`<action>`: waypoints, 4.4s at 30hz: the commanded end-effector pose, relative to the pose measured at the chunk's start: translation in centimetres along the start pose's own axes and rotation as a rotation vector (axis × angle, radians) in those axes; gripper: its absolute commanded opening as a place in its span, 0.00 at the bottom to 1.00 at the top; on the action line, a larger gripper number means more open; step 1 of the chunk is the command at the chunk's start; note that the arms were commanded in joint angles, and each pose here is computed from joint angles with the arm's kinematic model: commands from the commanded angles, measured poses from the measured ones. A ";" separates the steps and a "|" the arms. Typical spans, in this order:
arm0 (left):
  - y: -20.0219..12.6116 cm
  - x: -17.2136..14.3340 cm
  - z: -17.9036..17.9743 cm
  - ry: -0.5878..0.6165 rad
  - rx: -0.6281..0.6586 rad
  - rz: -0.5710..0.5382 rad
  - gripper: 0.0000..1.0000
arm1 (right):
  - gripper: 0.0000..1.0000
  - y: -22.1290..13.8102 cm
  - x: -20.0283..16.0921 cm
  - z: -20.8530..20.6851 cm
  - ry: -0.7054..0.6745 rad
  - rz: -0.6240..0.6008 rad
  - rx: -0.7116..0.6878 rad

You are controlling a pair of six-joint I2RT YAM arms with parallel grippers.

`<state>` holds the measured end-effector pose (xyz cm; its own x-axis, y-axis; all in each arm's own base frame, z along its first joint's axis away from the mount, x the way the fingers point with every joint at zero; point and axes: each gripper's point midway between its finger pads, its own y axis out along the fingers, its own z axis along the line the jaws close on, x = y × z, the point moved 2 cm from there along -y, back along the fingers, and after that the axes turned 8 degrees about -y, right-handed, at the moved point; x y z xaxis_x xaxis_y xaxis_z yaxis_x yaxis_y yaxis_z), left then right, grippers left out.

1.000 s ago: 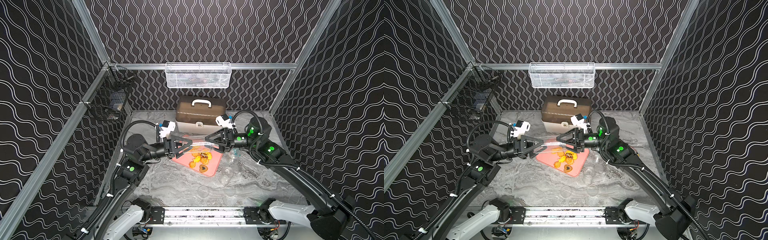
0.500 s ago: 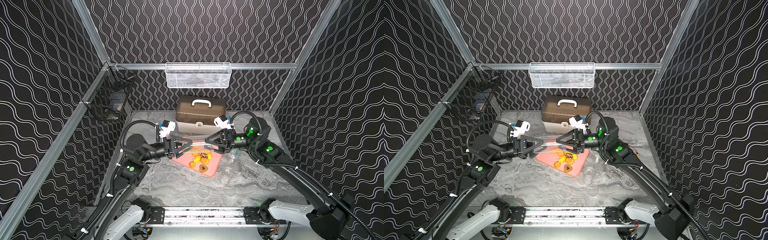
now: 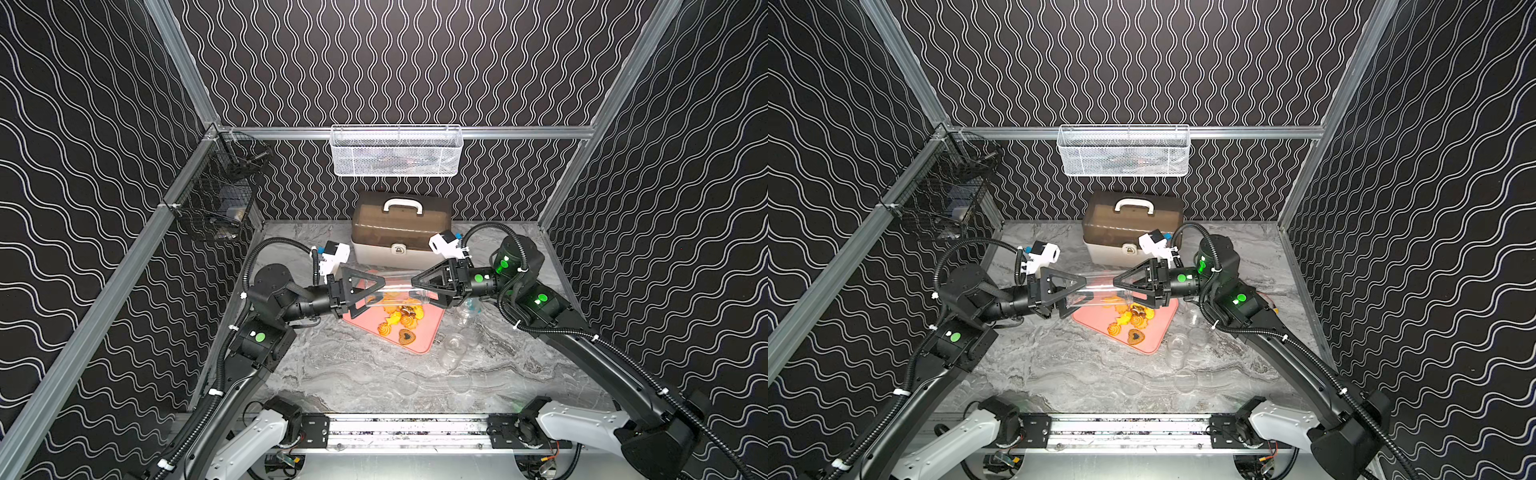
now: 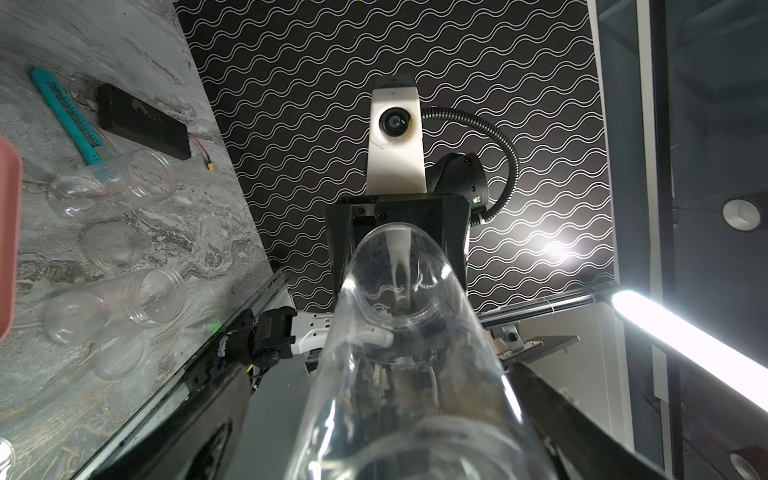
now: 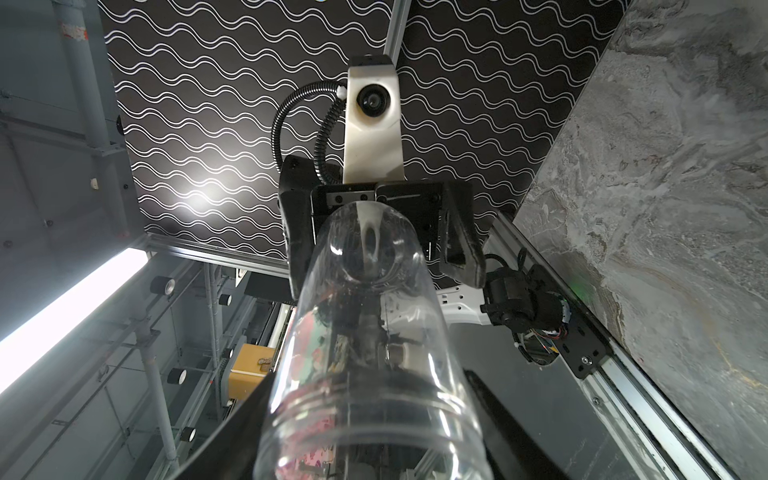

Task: Pour the cookies out of the jar
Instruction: Place the jar at the center of the board.

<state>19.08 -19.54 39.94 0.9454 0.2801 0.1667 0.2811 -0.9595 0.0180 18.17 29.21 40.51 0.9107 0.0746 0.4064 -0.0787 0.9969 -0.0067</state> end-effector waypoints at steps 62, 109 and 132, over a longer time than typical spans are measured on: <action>-15.4 -2.6 0.8 0.449 0.850 -0.502 0.99 | 0.63 11.5 -7.3 -24.7 -0.317 0.705 -1.388; -15.0 -2.3 0.4 0.451 0.840 -0.498 0.99 | 1.00 10.5 -8.1 -23.7 -0.321 0.734 -1.408; -12.9 3.7 4.5 0.441 0.999 -0.535 0.99 | 1.00 -21.5 9.3 -14.7 -0.090 -0.459 -1.315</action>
<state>17.46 -6.11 35.43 0.6413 0.4104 0.6483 0.7644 -0.2689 -0.5860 32.53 11.30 30.20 0.7902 -0.1445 0.5956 0.6126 0.2132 -0.7611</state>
